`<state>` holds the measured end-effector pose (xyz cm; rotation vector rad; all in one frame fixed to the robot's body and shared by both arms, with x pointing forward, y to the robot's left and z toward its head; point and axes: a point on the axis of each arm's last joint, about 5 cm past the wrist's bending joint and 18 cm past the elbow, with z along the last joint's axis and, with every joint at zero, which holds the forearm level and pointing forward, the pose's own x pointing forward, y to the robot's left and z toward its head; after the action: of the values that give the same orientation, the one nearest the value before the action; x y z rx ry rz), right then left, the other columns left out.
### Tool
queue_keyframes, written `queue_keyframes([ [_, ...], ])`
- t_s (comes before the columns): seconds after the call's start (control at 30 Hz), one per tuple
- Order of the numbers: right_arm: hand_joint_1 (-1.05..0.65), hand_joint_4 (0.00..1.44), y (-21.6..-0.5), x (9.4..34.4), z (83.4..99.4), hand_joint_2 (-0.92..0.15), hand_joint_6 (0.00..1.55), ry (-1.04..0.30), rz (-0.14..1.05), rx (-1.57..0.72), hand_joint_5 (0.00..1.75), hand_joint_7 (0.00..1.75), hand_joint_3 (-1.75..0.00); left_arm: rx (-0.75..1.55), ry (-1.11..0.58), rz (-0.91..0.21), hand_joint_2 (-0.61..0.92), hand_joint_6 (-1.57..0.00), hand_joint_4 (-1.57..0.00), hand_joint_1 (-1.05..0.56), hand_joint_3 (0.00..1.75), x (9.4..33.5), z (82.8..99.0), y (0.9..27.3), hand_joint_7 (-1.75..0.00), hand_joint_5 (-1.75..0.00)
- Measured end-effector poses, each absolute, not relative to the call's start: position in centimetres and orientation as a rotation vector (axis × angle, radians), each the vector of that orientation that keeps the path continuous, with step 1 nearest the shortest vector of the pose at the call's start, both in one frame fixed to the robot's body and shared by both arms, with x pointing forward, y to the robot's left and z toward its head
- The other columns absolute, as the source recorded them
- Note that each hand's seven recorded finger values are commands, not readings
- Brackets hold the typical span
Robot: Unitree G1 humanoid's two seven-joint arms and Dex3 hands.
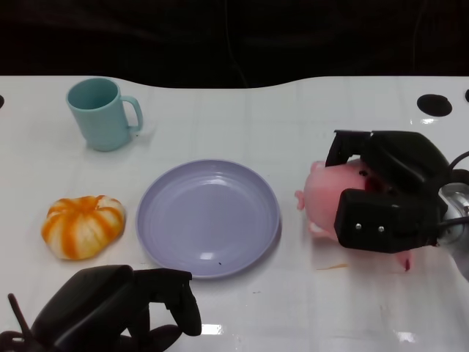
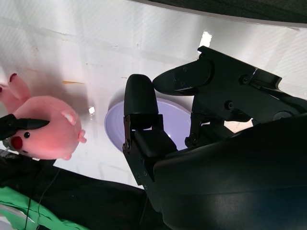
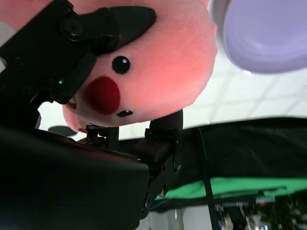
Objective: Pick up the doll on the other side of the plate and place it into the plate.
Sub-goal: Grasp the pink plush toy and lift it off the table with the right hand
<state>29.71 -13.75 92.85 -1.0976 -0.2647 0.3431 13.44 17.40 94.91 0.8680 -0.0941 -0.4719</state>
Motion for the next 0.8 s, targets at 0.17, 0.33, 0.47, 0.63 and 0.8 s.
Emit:
queue_keyframes([
  [0.17, -0.13, 0.94, -13.8, 29.6, 93.5, -0.34, 0.74, -0.354, 0.3, -1.012, 1.75, 1.75, -1.39, 0.869, -0.101, -0.477, 0.71, -0.77, -0.72, -0.2, 0.68, 13.5, 94.9, 17.4, -1.08, -1.44],
  [0.33, -0.16, 0.96, -12.7, 29.5, 93.9, -0.33, 0.76, -0.453, 0.3, -0.931, 1.75, 1.75, -1.42, 0.871, -0.102, -0.482, 0.72, -0.77, -0.72, -0.2, 0.68, 13.5, 94.8, 17.3, -1.08, -1.44],
  [0.47, -0.17, 0.93, -11.4, 29.6, 94.6, -0.29, 0.76, -0.498, 0.306, -0.895, 1.75, 1.75, -1.5, 0.88, -0.103, -0.483, 0.72, -0.77, -0.72, -0.2, 0.68, 13.5, 94.8, 17.2, -1.07, -1.44],
  [0.63, -0.18, 0.96, -9.0, 29.9, 96.2, -0.24, 0.76, -0.572, 0.331, -0.832, 1.75, 1.75, -1.58, 0.875, -0.105, -0.491, 0.72, -0.78, -0.73, -0.21, 0.68, 13.5, 94.6, 16.9, -1.07, -1.43],
  [0.8, -0.18, 1.0, -7.0, 29.7, 96.9, -0.21, 0.78, -0.608, 0.375, -0.792, 1.75, 1.75, -1.6, 0.873, -0.107, -0.494, 0.71, -0.78, -0.73, -0.2, 0.68, 13.5, 94.6, 16.7, -1.07, -1.42],
])
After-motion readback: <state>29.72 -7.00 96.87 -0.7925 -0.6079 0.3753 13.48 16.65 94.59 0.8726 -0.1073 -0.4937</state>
